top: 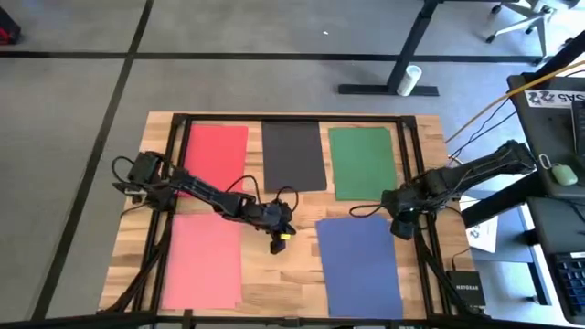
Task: Organize paper
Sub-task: Stack the left blue paper on the stacked blue paper
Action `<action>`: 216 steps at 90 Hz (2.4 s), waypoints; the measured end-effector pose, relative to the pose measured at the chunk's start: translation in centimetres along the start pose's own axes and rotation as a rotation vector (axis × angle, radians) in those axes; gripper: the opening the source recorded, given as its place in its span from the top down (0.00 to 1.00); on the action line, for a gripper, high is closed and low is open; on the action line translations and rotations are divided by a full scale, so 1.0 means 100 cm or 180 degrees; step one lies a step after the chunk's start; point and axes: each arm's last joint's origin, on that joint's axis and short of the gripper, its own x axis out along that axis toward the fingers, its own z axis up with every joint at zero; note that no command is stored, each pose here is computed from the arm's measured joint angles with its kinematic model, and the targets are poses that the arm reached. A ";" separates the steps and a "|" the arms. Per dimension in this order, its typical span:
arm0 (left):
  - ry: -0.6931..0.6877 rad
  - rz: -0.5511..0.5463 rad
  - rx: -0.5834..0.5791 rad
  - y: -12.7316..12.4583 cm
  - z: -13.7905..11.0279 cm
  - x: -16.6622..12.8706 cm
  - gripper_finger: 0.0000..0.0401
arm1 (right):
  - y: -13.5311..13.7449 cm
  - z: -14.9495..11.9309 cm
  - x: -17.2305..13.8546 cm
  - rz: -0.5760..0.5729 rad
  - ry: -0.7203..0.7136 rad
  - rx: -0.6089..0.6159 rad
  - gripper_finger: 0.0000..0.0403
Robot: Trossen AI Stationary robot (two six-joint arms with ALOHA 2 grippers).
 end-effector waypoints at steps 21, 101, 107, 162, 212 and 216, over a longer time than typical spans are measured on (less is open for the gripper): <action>0.0079 -0.0028 -0.0027 -0.002 -0.003 0.013 1.00 | 0.004 -0.009 0.029 -0.0097 0.0231 0.0056 1.00; -0.0066 0.0026 -0.0065 0.009 0.003 0.060 1.00 | 0.016 -0.013 0.070 -0.0956 0.0348 0.0364 1.00; -0.0067 0.0018 -0.0053 0.009 0.006 0.066 1.00 | 0.016 -0.013 0.070 -0.0961 0.0326 0.0400 1.00; -0.0105 0.0096 0.0074 0.029 0.017 0.082 1.00 | 0.016 -0.010 0.071 -0.0967 0.0173 0.0398 1.00; -0.0136 0.0162 0.0172 0.034 0.019 0.082 1.00 | 0.019 -0.005 0.072 -0.0986 -0.0206 0.0390 1.00; -0.0137 0.0163 0.0179 0.034 0.019 0.082 1.00 | 0.019 -0.005 0.072 -0.0987 -0.0227 0.0390 1.00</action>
